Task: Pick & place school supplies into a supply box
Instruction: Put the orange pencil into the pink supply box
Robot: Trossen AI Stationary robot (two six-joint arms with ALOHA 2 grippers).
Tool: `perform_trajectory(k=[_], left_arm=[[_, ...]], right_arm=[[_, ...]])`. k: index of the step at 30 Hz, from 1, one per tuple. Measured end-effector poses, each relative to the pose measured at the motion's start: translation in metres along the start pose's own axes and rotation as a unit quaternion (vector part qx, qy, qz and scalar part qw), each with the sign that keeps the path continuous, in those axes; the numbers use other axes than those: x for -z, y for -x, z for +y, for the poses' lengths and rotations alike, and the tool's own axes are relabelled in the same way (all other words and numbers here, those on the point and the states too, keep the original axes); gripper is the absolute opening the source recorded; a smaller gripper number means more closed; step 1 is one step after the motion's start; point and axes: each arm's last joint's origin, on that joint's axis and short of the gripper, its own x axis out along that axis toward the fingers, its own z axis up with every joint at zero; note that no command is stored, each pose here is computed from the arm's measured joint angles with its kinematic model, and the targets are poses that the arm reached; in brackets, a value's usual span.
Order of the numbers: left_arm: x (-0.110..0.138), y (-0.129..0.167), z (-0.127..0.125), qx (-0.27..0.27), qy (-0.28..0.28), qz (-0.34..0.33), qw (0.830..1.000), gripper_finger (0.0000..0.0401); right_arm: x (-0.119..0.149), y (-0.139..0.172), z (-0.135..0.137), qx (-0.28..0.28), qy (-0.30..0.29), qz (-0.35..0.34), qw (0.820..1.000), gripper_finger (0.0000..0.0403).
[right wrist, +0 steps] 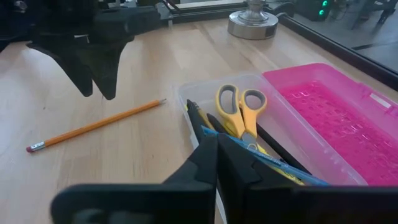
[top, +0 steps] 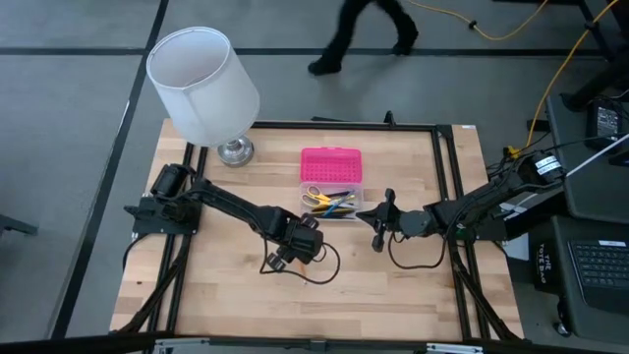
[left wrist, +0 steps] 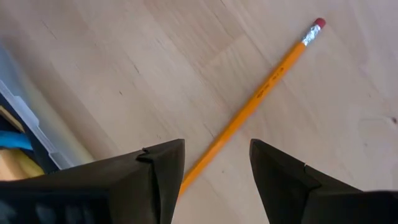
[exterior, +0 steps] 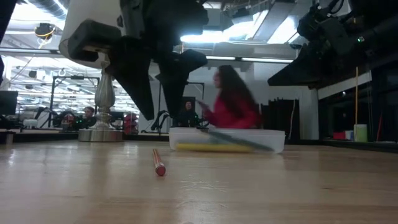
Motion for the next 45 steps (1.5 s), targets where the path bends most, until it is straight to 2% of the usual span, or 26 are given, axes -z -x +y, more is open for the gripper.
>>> perform_trajectory(k=[5, 9, 15, 22, 26, 32, 39, 45], left_arm=[[0.001, -0.003, -0.001, 0.004, -0.057, 0.007, 0.998, 0.0175], [0.002, -0.014, -0.002, 0.012, -0.097, 0.025, 0.995, 0.0175], [0.003, -0.034, -0.002, 0.017, -0.113, 0.05, 0.992, 0.0175], [0.004, -0.047, -0.004, 0.029, -0.155, 0.063, 0.986, 0.0175], [0.005, -0.048, -0.001, 0.047, -0.148, 0.051, 0.987, 0.0175], [0.009, -0.053, 0.009, 0.091, -0.104, 0.027, 0.99, 0.017], [0.013, -0.054, 0.017, 0.096, -0.119, 0.019, 0.988, 0.0144], [0.013, -0.055, 0.017, 0.099, -0.122, 0.016, 0.987, 0.0127]], right_arm=[[0.0, 0.0, 0.0, -0.005, 0.0, 0.001, 1.0, 0.0023], [0.0, 0.0, 0.0, -0.006, 0.0, 0.001, 1.0, 0.0015], [0.0, 0.0, 0.0, -0.006, 0.0, 0.002, 1.0, 0.0005], [0.0, 0.0, 0.0, -0.005, 0.0, 0.002, 1.0, 0.0023], [0.0, 0.0, 0.0, -0.004, 0.001, 0.002, 1.0, 0.0015], [0.0, 0.0, 0.0, -0.004, 0.001, 0.001, 1.0, 0.0005], [0.0, 0.0, 0.0, -0.004, 0.001, 0.001, 1.0, 0.0025], [0.0, 0.0, 0.0, -0.004, 0.002, 0.002, 1.0, 0.0014]])
